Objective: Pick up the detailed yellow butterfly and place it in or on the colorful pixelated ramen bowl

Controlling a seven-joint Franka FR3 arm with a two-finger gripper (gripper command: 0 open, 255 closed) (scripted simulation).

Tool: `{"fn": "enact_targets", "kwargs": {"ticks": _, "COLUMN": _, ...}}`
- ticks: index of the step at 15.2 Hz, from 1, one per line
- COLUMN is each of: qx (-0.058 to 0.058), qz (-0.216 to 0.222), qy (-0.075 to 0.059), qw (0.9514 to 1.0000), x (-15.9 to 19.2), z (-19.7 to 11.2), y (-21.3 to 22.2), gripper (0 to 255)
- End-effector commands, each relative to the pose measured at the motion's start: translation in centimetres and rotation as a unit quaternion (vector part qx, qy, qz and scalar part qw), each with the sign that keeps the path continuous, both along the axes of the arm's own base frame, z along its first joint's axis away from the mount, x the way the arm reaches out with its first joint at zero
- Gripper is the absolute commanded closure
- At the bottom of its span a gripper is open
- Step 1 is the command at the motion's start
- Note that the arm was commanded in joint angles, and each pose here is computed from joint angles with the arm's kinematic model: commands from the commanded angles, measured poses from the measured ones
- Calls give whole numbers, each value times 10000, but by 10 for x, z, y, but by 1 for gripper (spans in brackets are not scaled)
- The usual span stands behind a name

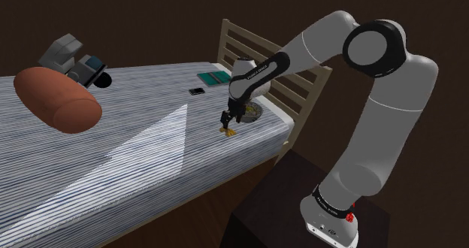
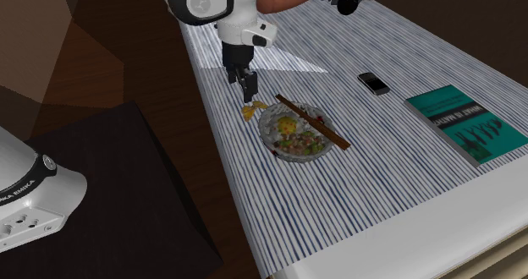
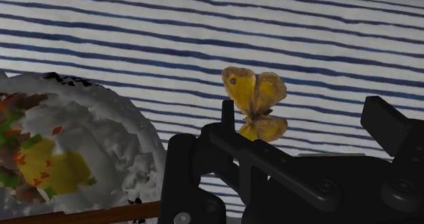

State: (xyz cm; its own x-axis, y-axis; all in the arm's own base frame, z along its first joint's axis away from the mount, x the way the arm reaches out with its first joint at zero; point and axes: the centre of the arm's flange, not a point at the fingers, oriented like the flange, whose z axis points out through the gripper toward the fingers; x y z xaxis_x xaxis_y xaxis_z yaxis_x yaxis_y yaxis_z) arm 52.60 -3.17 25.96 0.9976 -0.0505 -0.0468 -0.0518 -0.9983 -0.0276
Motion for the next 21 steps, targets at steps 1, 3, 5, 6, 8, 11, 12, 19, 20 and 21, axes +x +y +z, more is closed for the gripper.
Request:
{"fn": "enact_targets", "kwargs": {"ticks": 1, "qx": 48, "qz": -16, "qy": -34, "qw": 10000, "x": 16, "z": -20, "y": -1, "gripper": 0}}
{"fn": "enact_targets", "kwargs": {"ticks": 3, "qx": 68, "qz": -23, "qy": -47, "qw": 10000, "x": 23, "z": -34, "y": -1, "gripper": 0}}
{"fn": "enact_targets", "kwargs": {"ticks": 5, "qx": 68, "qz": -23, "qy": -47, "qw": 10000, "x": 23, "z": -45, "y": -1, "gripper": 0}}
{"fn": "enact_targets", "kwargs": {"ticks": 6, "qx": 68, "qz": -23, "qy": -47, "qw": 10000, "x": 23, "z": -50, "y": 0, "gripper": 0}}
{"fn": "enact_targets", "kwargs": {"ticks": 8, "qx": 68, "qz": -23, "qy": -47, "qw": 10000, "x": 22, "z": -61, "y": 0, "gripper": 0}}
{"fn": "enact_targets", "kwargs": {"ticks": 11, "qx": 68, "qz": -23, "qy": -47, "qw": 10000, "x": 22, "z": -69, "y": 0, "gripper": 0}}
{"fn": "enact_targets", "kwargs": {"ticks": 12, "qx": 69, "qz": -23, "qy": -47, "qw": 10000, "x": 22, "z": -69, "y": 0, "gripper": 0}}
{"fn": "enact_targets", "kwargs": {"ticks": 19, "qx": 69, "qz": -23, "qy": -47, "qw": 10000, "x": 21, "z": -69, "y": 0, "gripper": 255}}
{"fn": "enact_targets", "kwargs": {"ticks": 20, "qx": 68, "qz": -24, "qy": -47, "qw": 10000, "x": 21, "z": -69, "y": 0, "gripper": 255}}
{"fn": "enact_targets", "kwargs": {"ticks": 21, "qx": 69, "qz": -23, "qy": -46, "qw": 10000, "x": 22, "z": -68, "y": 0, "gripper": 255}}
